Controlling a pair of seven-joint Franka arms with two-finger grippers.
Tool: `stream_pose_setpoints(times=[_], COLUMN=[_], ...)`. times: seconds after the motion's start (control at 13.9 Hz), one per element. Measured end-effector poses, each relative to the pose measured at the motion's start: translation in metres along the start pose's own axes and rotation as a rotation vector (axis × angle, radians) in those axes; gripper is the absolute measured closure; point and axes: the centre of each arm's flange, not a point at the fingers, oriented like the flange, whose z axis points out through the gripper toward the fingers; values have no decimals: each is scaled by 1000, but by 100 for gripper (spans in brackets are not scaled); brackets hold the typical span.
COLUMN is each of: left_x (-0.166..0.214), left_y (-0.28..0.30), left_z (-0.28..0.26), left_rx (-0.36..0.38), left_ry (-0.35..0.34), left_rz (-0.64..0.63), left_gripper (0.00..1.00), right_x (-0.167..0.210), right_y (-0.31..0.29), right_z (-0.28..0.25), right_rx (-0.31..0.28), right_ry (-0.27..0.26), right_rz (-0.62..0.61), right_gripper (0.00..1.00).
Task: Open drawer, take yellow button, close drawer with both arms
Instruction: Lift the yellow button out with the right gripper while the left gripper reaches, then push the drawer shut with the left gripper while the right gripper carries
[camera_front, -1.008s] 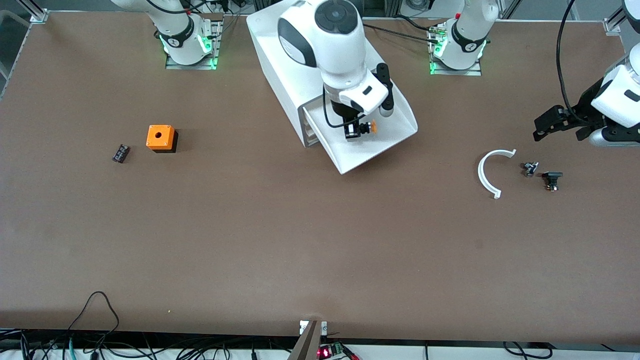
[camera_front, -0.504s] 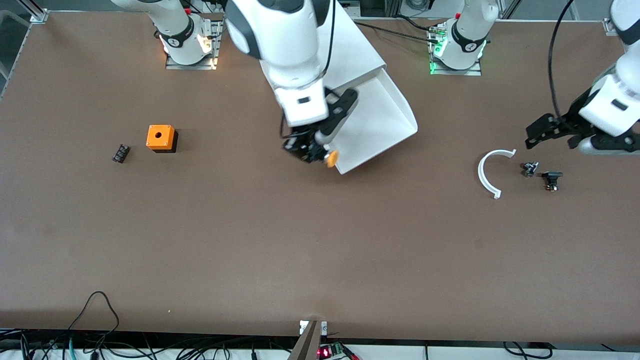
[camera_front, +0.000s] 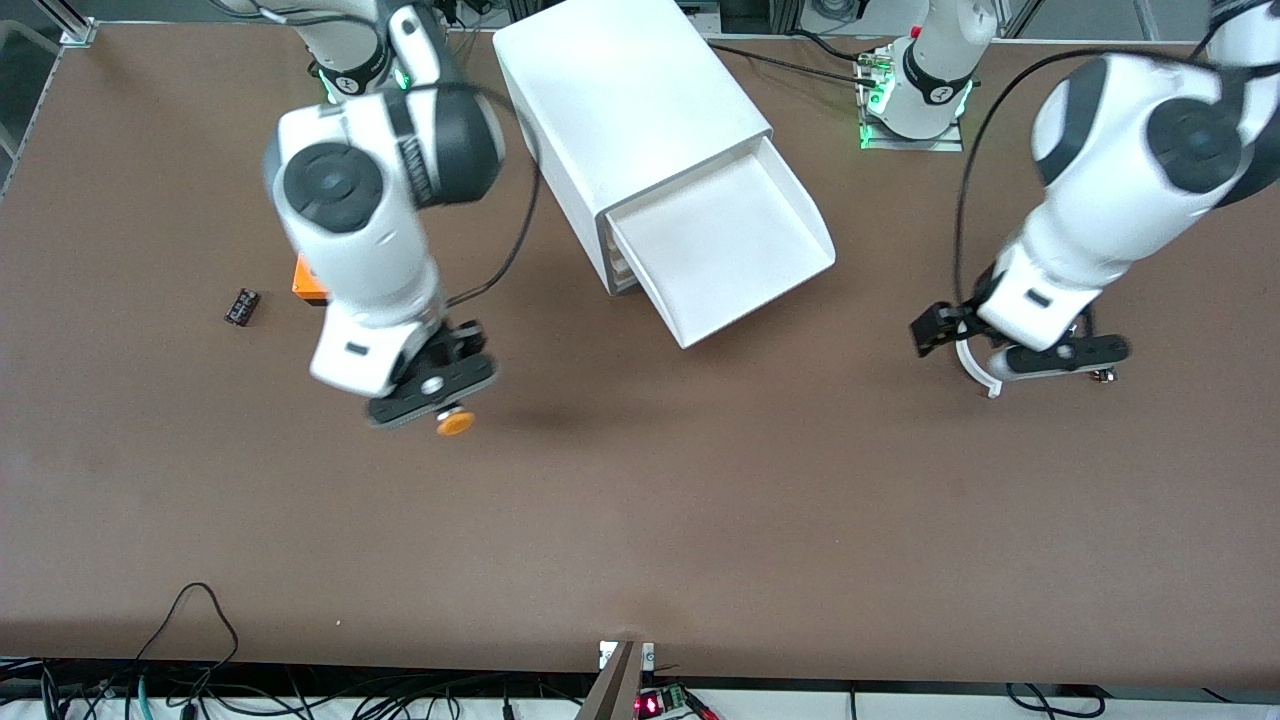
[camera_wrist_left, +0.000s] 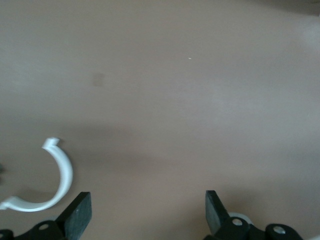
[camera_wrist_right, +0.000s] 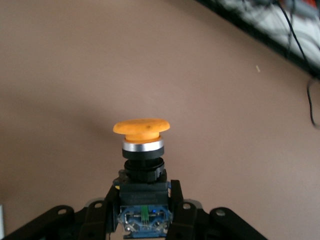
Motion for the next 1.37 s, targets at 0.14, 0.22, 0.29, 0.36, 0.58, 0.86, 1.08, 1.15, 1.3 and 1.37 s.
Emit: stream_pose_setpoints(times=[0.14, 0.22, 0.29, 0.36, 0.58, 0.86, 1.08, 1.15, 1.3, 1.37], left_x=[-3, -5, -7, -11, -42, -103, -138, -153, -185, -202], left_y=[21, 27, 33, 39, 67, 129, 149, 155, 167, 172], left_z=[35, 50, 63, 76, 107, 117, 120, 121, 121, 120], left_rx=[-2, 1, 4, 4, -3, -3, -1, 3, 8, 11], left_ry=[-15, -27, -37, -41, -38, -65, -89, -100, -116, -121], left_rz=[-26, -28, -32, -45, -127, -130, -78, -53, 0, 28], left_gripper=[0, 0, 0, 0, 0, 0, 0, 0, 0, 0], right_x=[-18, -31, -46, -62, -111, -157, -184, -193, -207, -213], right_y=[56, 86, 115, 145, 207, 213, 203, 201, 202, 205], right_z=[36, 54, 71, 86, 125, 187, 227, 238, 253, 257], right_rx=[8, 15, 23, 35, 83, 83, 64, 56, 39, 33], right_ry=[-79, -118, -147, -165, -163, -126, -94, -83, -61, -54], right_rz=[115, 173, 227, 278, 356, 331, 274, 255, 212, 201], right_gripper=[58, 58, 58, 58, 58, 58, 58, 58, 58, 58])
